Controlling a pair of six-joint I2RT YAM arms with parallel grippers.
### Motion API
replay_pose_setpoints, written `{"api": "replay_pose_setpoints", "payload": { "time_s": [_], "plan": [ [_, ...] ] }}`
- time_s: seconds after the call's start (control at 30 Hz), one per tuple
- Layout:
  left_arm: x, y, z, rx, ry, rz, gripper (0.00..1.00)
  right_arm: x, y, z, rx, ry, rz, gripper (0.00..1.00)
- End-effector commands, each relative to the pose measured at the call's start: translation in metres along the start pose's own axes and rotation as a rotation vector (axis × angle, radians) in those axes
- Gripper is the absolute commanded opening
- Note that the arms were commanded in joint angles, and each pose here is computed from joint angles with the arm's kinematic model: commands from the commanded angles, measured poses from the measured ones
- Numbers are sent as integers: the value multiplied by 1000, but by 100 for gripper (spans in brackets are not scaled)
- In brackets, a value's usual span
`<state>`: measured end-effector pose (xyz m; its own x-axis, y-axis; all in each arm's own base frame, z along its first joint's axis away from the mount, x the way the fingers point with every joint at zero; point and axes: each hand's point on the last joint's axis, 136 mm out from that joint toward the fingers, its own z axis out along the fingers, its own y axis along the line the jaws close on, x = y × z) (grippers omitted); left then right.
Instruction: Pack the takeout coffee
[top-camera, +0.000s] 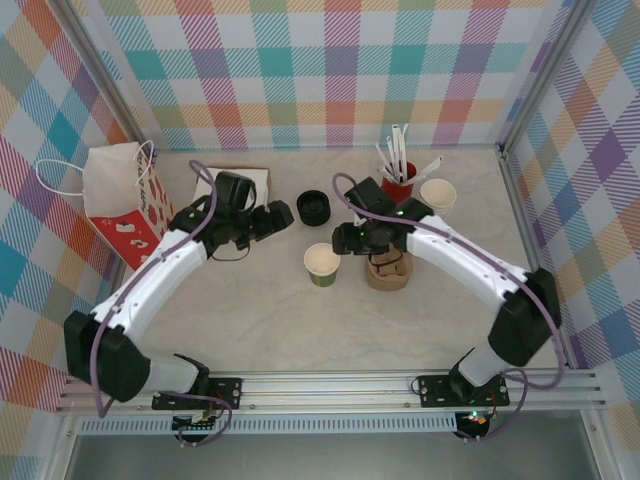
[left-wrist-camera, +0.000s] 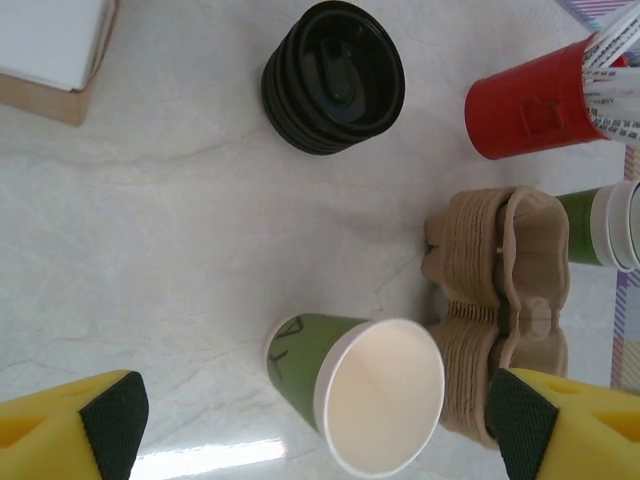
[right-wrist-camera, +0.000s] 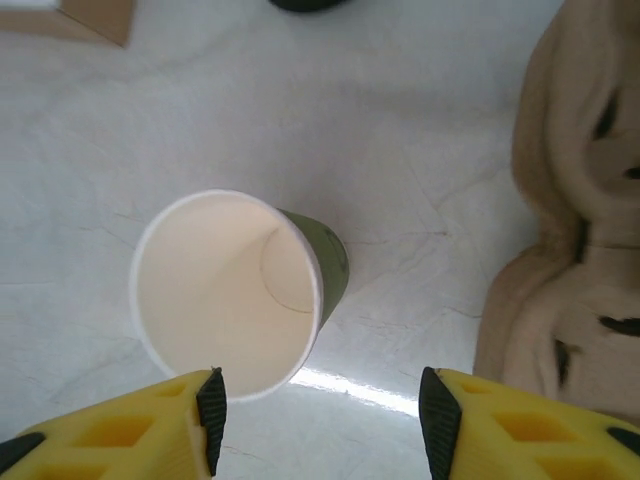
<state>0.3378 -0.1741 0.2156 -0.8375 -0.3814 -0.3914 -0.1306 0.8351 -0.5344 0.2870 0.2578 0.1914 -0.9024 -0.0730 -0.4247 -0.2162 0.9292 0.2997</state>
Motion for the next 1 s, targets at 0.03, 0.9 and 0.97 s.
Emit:
{"api": "replay_pose_setpoints", "payload": {
  "time_s": [0.03,0.9,0.97],
  "plan": [
    [-25,3,17,-56,16,13,85,8,-20,-39,45,-83,24,59],
    [-66,12,164,-228,208,176,67,68,-53,-70,-34,-138,190,93],
    [-68,13,169,-245,205,186,63,68,-52,-68,-34,-133,189,93]
  ]
}}
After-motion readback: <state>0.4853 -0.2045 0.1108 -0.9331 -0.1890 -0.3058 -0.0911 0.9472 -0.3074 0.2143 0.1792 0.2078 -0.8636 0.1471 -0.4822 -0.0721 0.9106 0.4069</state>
